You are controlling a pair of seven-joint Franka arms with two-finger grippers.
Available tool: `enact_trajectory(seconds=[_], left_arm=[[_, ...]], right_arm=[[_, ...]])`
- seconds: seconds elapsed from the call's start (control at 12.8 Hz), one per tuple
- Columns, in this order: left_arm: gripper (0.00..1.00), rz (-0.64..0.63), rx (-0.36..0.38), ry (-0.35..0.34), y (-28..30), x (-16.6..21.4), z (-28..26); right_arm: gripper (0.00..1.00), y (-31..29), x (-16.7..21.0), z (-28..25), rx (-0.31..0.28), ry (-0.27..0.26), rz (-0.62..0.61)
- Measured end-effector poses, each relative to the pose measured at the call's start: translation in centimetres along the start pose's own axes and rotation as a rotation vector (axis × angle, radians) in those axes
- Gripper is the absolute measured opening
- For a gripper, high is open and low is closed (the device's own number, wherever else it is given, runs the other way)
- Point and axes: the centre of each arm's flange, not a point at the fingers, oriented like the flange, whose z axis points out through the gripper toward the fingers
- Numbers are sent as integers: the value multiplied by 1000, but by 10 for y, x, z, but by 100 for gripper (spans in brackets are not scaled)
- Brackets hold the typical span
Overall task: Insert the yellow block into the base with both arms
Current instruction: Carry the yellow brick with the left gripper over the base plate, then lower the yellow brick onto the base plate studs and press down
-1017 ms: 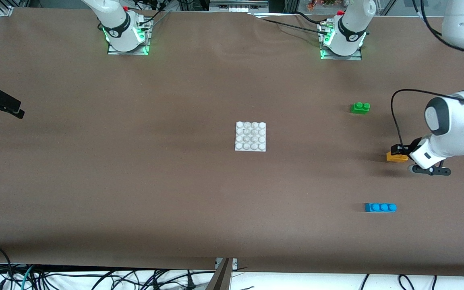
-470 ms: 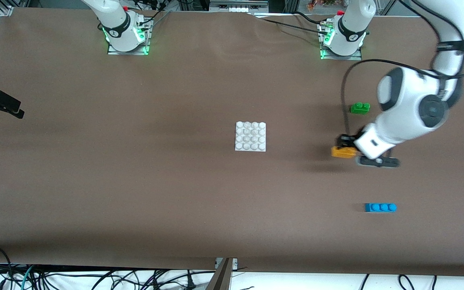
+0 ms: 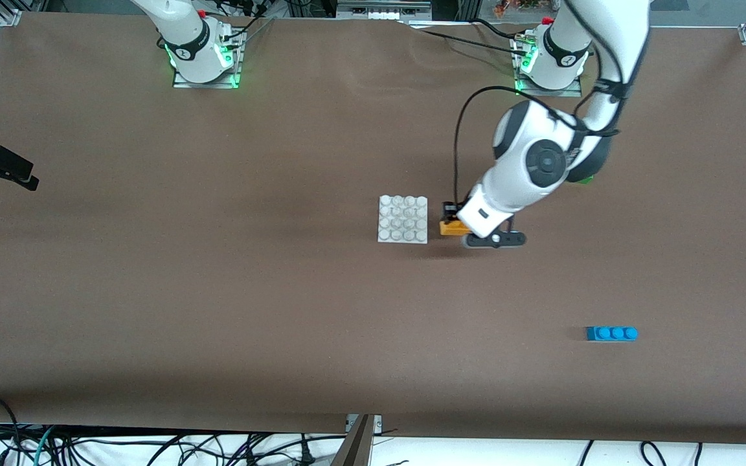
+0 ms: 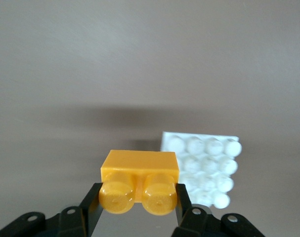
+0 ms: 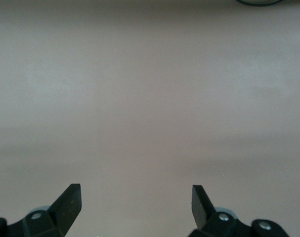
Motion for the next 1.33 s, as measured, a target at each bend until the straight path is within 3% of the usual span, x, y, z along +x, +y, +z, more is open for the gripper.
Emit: enact_trajectory(seconds=[0.47,1.1,1.33], left_arm=[[63,12,14,-16,90,-22,54],[63,41,42,-13,100,-25,67],[63,59,82,-54,101,-33,70]], right_arm=[[100,0,0,0,0,1,0],[100,0,0,0,0,1,0],[100,0,0,0,0,1,0]])
